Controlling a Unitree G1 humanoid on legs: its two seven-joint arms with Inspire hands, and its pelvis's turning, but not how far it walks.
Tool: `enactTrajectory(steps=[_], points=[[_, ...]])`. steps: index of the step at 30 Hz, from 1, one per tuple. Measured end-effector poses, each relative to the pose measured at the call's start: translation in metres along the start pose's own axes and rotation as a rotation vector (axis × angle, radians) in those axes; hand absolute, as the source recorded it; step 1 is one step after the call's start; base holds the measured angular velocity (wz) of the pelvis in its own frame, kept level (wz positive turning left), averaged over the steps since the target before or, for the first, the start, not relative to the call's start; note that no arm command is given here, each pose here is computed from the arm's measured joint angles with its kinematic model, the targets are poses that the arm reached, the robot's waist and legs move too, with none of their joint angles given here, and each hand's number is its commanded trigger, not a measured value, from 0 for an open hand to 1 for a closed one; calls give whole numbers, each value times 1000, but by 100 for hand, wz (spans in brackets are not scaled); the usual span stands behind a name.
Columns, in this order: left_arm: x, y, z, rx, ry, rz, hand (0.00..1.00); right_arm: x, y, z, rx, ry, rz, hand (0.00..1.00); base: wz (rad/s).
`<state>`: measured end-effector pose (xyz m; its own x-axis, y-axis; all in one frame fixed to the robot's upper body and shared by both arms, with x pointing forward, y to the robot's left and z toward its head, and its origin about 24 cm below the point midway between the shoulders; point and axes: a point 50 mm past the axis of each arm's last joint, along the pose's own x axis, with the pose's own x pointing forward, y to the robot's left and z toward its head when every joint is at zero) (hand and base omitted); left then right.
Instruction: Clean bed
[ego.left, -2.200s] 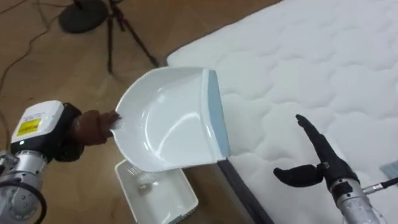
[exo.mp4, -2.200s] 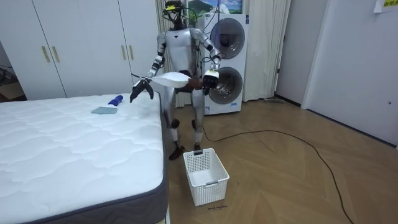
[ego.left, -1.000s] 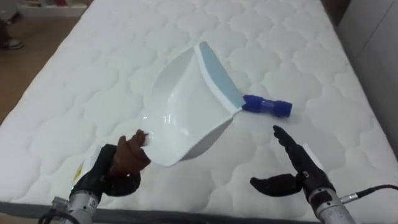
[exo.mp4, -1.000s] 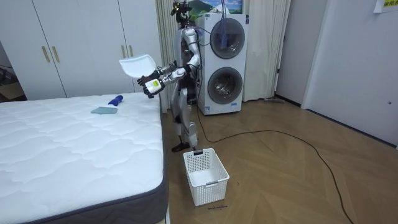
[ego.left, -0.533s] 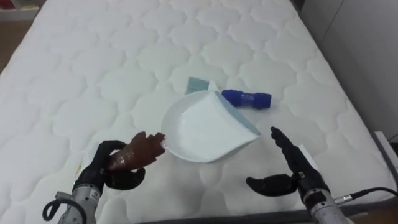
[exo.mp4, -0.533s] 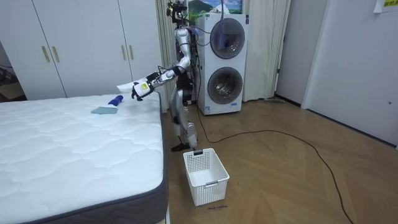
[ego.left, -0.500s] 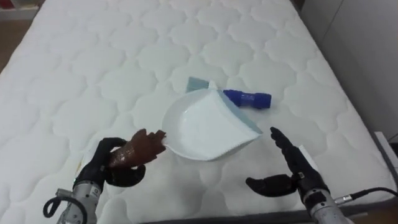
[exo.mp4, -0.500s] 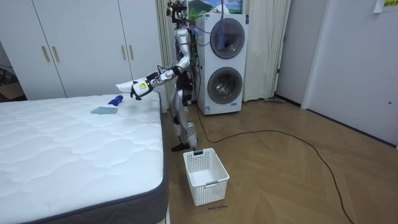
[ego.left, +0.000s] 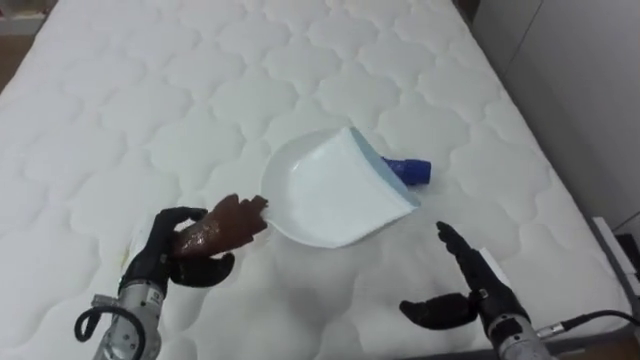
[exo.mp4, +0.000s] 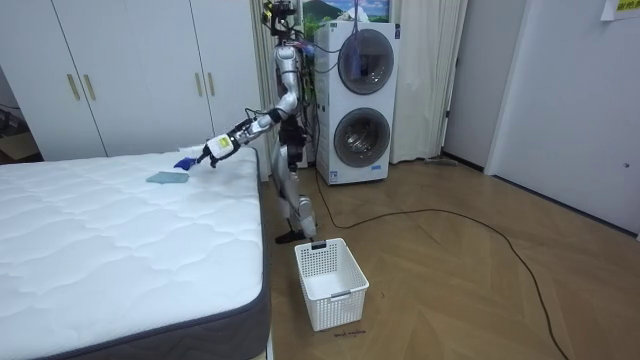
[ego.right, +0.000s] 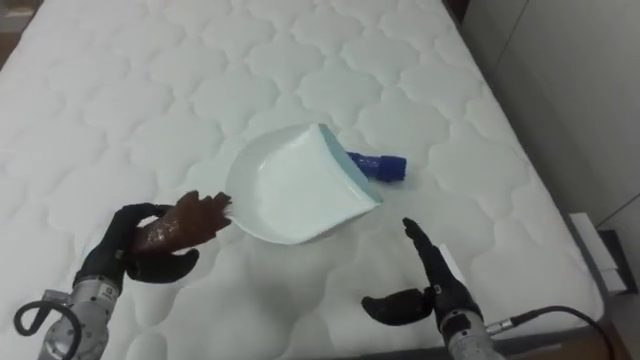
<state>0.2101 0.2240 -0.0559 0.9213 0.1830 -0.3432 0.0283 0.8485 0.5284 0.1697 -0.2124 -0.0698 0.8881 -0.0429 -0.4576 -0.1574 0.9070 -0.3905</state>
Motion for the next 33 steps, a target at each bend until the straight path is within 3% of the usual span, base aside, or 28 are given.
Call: enactTrajectory(steps=[5, 8, 14, 16, 25, 33], points=[[-12, -8, -27, 5, 108, -16, 0, -1, -1, -17, 2, 75, -14, 0, 6], [-29, -18, -62, 19, 258, -46, 0, -8, -2, -44, 5, 197, -29, 0, -2], [-81, -16, -130, 32, 580, -20, 0, -32, -7, -95, 27, 455, -105, 0, 3], [-109, -13, -150, 18, 688, 11, 0, -42, -6, -108, 57, 523, -136, 0, 2], [-163, -7, -187, 1, 975, 68, 0, -73, -6, -141, 72, 721, -223, 0, 5], [-182, -15, -195, -63, 1118, 95, 0, -100, 2, -163, 104, 911, -246, 0, 6]])
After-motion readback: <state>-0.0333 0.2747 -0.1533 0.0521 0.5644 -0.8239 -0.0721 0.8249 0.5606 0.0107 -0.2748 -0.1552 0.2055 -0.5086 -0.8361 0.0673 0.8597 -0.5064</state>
